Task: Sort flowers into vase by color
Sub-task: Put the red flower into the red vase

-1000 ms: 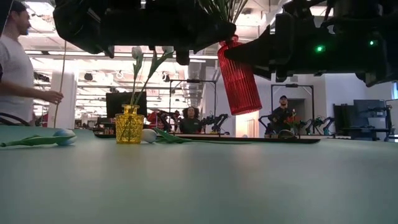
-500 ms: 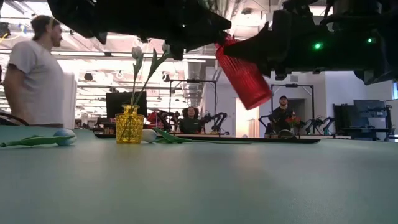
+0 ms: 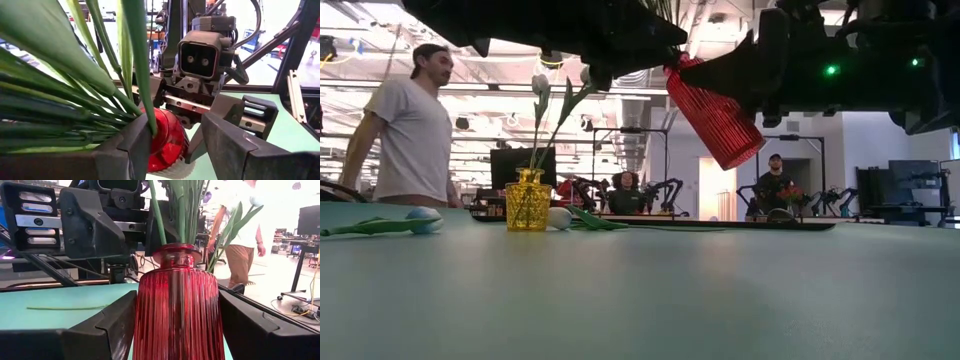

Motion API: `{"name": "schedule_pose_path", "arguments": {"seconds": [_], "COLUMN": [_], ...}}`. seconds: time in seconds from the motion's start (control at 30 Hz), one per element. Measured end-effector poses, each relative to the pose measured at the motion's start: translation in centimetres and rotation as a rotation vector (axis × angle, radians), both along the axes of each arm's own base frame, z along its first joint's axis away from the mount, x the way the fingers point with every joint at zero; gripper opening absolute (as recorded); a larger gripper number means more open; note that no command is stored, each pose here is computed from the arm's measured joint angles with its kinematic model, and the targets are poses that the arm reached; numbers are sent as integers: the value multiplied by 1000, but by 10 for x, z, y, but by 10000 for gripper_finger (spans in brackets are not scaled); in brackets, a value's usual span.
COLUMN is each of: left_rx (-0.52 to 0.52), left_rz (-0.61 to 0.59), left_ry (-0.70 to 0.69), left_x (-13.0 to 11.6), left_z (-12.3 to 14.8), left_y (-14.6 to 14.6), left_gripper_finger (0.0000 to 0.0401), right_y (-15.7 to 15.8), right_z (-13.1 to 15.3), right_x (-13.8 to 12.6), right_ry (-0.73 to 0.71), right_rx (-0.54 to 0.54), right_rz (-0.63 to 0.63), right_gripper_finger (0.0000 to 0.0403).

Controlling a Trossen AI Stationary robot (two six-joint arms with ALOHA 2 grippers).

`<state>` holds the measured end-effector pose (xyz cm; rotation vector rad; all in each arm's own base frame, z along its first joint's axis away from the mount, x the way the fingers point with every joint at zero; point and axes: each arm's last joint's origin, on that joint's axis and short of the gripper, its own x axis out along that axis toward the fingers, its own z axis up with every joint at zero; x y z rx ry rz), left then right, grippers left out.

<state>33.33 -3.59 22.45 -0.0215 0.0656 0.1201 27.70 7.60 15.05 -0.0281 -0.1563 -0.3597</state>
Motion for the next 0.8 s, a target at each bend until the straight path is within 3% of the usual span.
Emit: {"name": "schedule_pose_path", "arguments": {"seconds": [0.53, 0.8], "left_rx": [34, 62], "left_rz": [-24, -1], "left_ry": [101, 89], "left_x": [0, -4], "left_z": [-8, 0], "left_y": [8, 9], "left_gripper_finger": [162, 162], "right_y": [-1, -1], "right_z": [-3, -2], "right_x": [0, -1], "right_ry": [30, 21], "right_rx": [-13, -9], "right_rz": [-26, -31], "right_gripper_finger": [276, 276]}}
